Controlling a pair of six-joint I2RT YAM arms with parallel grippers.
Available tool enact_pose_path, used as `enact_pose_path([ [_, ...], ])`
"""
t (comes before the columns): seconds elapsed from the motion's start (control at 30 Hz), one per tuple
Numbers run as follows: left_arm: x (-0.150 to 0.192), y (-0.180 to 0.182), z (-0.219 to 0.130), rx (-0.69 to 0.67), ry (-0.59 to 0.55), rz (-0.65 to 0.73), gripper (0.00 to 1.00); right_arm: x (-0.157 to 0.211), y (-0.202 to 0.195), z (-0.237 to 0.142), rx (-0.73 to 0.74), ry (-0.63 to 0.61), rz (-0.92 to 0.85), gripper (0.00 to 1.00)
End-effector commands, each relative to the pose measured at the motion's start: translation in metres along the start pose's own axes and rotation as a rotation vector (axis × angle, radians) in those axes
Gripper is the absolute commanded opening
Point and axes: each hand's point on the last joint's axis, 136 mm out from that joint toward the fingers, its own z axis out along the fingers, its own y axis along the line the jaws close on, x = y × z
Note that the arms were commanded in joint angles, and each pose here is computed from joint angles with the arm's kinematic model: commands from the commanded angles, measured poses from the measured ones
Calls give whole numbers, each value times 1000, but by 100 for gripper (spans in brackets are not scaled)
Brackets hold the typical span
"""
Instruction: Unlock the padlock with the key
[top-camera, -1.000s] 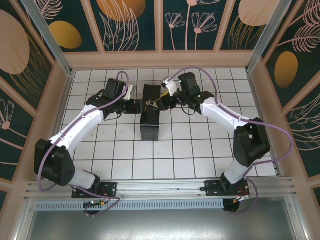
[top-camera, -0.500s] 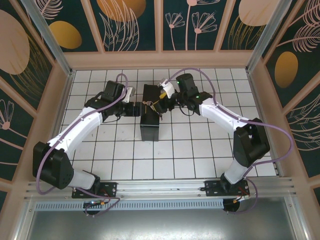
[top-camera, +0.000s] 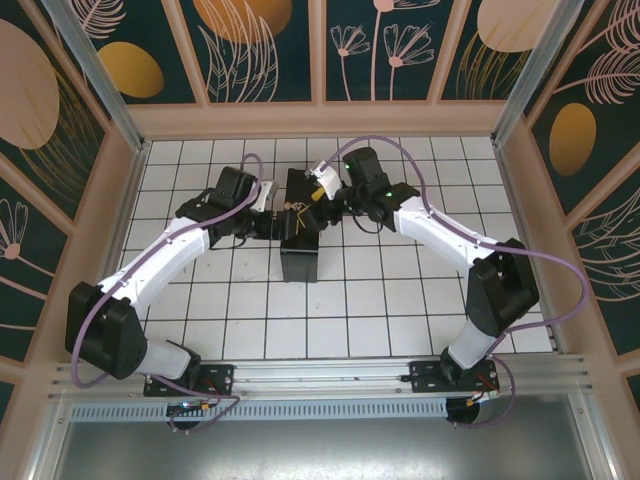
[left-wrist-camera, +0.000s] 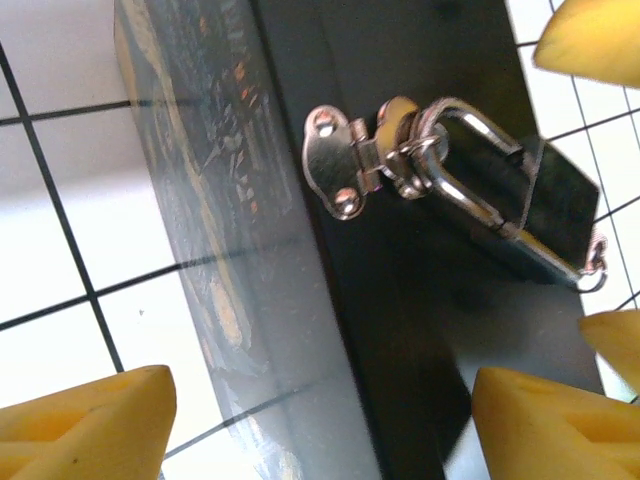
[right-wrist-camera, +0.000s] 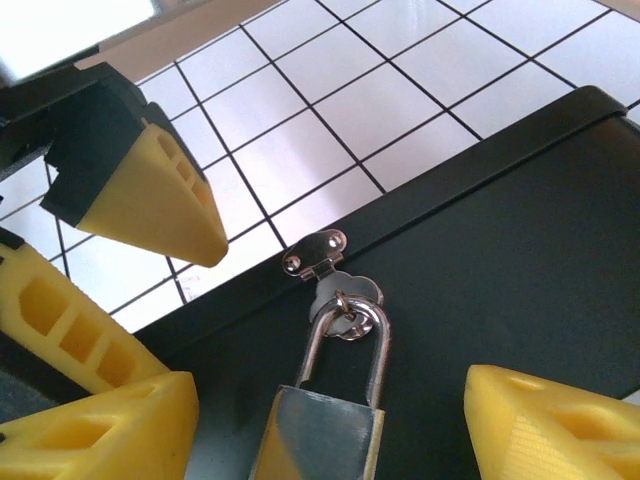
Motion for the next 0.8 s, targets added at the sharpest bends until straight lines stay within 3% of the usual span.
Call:
enact_pose_path([
  [0.0,10,9,5,-35,26,-14,76,10,-4,3,15,38,-23,68],
  [0.3,18,21,3,-77,35,-10,65,20,-7,11,12,66,-48,45],
  [0.5,15,27,-1,-88,30,-7,65,21,-8,11,22,59,-45,51],
  [0.77,15,34,-3,-93,23,-16,63,31,-7,15,-4,97,-69,38],
])
